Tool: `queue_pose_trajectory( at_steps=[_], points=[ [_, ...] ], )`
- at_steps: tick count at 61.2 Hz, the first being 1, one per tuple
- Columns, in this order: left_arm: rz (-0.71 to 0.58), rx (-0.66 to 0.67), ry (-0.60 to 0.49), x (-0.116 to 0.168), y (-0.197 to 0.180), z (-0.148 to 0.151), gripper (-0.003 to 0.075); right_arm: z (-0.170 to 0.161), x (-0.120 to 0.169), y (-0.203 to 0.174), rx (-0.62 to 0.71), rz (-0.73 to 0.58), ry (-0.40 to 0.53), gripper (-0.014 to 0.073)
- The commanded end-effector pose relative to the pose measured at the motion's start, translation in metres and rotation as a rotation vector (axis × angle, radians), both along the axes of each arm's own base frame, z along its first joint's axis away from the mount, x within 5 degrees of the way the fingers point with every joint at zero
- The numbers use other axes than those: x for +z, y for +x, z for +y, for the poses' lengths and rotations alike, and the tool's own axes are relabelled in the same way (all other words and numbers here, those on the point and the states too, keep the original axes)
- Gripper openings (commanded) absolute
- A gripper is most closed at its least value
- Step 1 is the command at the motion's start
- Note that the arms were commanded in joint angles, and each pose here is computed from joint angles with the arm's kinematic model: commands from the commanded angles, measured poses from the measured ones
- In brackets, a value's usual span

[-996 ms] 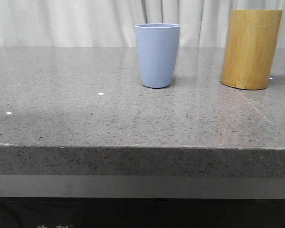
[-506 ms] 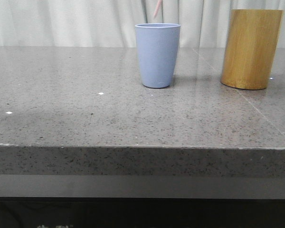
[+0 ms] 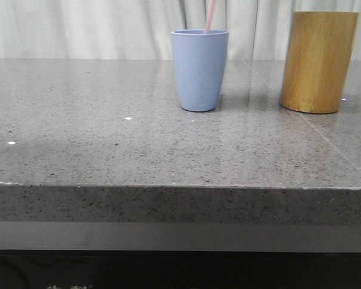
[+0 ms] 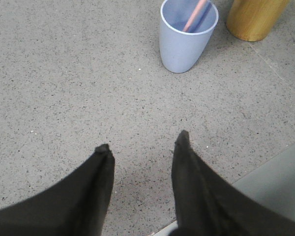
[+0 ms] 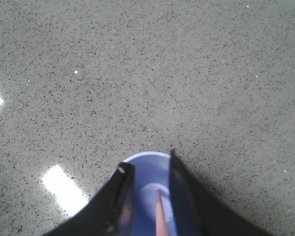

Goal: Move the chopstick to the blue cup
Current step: 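Open the right gripper to release the chopstick and withdraw it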

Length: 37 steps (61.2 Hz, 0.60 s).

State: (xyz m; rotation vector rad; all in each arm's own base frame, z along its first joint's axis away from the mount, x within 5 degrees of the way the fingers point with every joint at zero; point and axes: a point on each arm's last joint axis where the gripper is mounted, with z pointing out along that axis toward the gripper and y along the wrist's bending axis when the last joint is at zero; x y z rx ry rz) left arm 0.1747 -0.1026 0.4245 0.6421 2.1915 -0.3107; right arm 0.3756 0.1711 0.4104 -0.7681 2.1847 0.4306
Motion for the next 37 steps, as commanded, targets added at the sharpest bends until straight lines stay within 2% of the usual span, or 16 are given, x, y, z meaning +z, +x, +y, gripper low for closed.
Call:
queue_pose_trajectory(
  at_steps=[1,8,24,32,37],
  points=[
    [-0.083,0.008,-0.069,0.016,-0.003,0.001,0.0295,-0.01,0.042,-0.018,-0.016,-0.152,0.039,0.037],
    [-0.08,0.008,-0.067,0.016,-0.003,0.002,0.0294,-0.021,0.058,-0.034,-0.052,-0.173,0.014,0.037],
    [-0.075,0.007,-0.068,0.015,-0.003,0.001,0.0295,-0.063,0.11,-0.104,-0.27,-0.185,0.035,0.037],
    [-0.075,0.007,-0.068,0.015,-0.003,0.001,0.0295,-0.078,0.117,-0.142,-0.3,-0.182,0.067,0.037],
    [-0.075,0.007,-0.068,0.015,-0.003,0.001,0.0295,-0.085,0.11,-0.162,-0.31,-0.182,0.088,0.037]
  ],
)
